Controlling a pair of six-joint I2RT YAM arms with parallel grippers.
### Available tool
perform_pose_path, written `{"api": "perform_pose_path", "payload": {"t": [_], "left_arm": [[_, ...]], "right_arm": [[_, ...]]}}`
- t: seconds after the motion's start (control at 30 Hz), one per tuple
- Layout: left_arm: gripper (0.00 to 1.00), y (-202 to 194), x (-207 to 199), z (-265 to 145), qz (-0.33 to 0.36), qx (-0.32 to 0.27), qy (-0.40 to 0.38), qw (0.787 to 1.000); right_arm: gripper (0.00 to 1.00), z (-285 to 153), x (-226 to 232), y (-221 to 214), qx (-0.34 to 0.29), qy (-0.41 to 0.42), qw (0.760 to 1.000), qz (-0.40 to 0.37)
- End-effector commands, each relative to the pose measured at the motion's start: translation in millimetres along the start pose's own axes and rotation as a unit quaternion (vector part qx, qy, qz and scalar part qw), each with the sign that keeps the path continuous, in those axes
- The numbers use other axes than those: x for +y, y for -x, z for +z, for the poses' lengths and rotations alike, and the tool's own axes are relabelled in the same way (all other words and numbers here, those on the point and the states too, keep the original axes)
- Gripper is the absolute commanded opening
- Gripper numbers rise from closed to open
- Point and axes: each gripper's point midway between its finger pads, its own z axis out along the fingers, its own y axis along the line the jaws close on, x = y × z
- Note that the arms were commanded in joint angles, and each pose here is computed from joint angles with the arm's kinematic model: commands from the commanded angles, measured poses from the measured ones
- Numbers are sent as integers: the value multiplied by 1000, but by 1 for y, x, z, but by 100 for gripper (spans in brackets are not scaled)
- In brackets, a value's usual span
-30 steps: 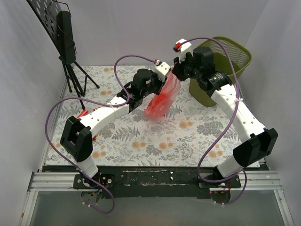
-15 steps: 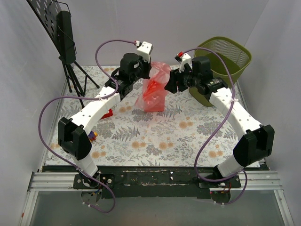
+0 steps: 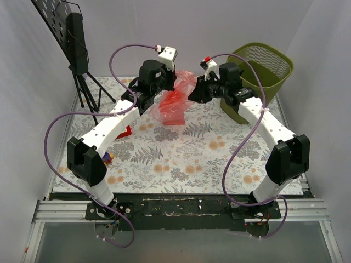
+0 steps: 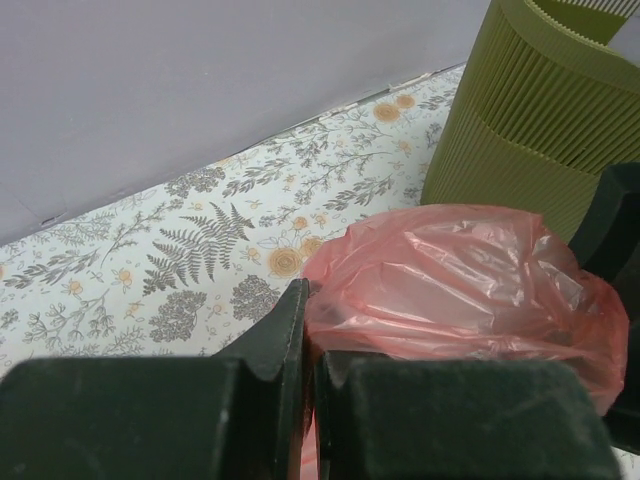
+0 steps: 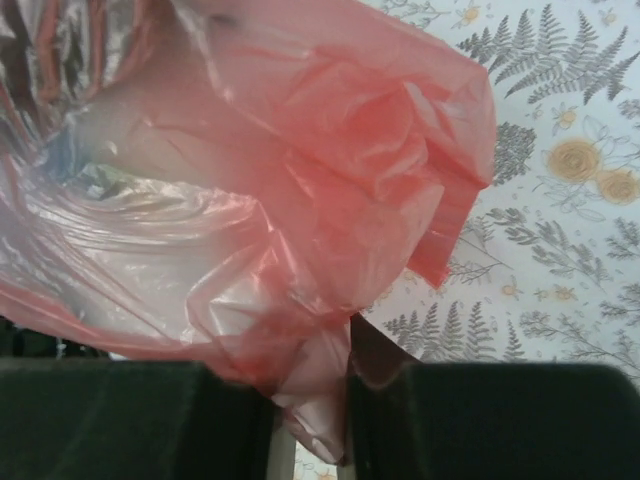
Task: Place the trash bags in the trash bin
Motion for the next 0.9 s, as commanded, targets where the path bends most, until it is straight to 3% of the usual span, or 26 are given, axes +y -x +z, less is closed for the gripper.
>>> {"api": "perform_pose_path", "payload": {"t": [0.0, 0.13, 0.2, 0.23, 0.27, 0.3, 0.33, 0.4, 0.43, 0.57, 0.67, 0.73, 0.87], "left_arm": [[0, 32, 11, -22, 3, -39, 21, 999], [0, 36, 30, -21, 9, -47, 44, 998], [0, 36, 35, -21, 18, -49, 46, 998], [0, 31, 36, -21, 28, -44, 42, 998], [13, 28, 36, -20, 42, -42, 39, 997], [46, 29, 39, -23, 45, -44, 46, 997], [72, 34, 44, -31, 42, -53, 58, 996], [94, 37, 50, -53, 31, -67, 59, 996], [98, 37, 49, -65, 32, -74, 51, 995], [98, 10, 44, -120, -9, -67, 39, 997], [98, -38, 36, -134, -104, 11, 36, 994], [98, -70, 23, -136, -192, 64, 7, 979], [96, -83, -2, -130, -314, 93, -92, 940]], "right_arm": [[18, -4, 20, 25, -29, 39, 999, -7], [30, -4, 32, 11, -8, 80, 997, 5], [3, -7, 45, 9, -4, 117, 993, 5], [1, -8, 48, 11, -4, 124, 992, 7], [1, -9, 50, 14, -5, 127, 992, 7], [1, -11, 50, 19, -9, 127, 992, 6], [1, -14, 50, 28, -20, 125, 992, 5], [1, -19, 43, 46, -42, 109, 993, 14], [1, -21, 40, 57, -54, 102, 993, 12], [1, -26, 33, 95, -91, 96, 991, 0], [1, -30, 28, 112, -111, 87, 990, -13], [1, -31, 27, 117, -117, 82, 990, -21], [1, -33, 19, 123, -127, 62, 989, -33]]}}
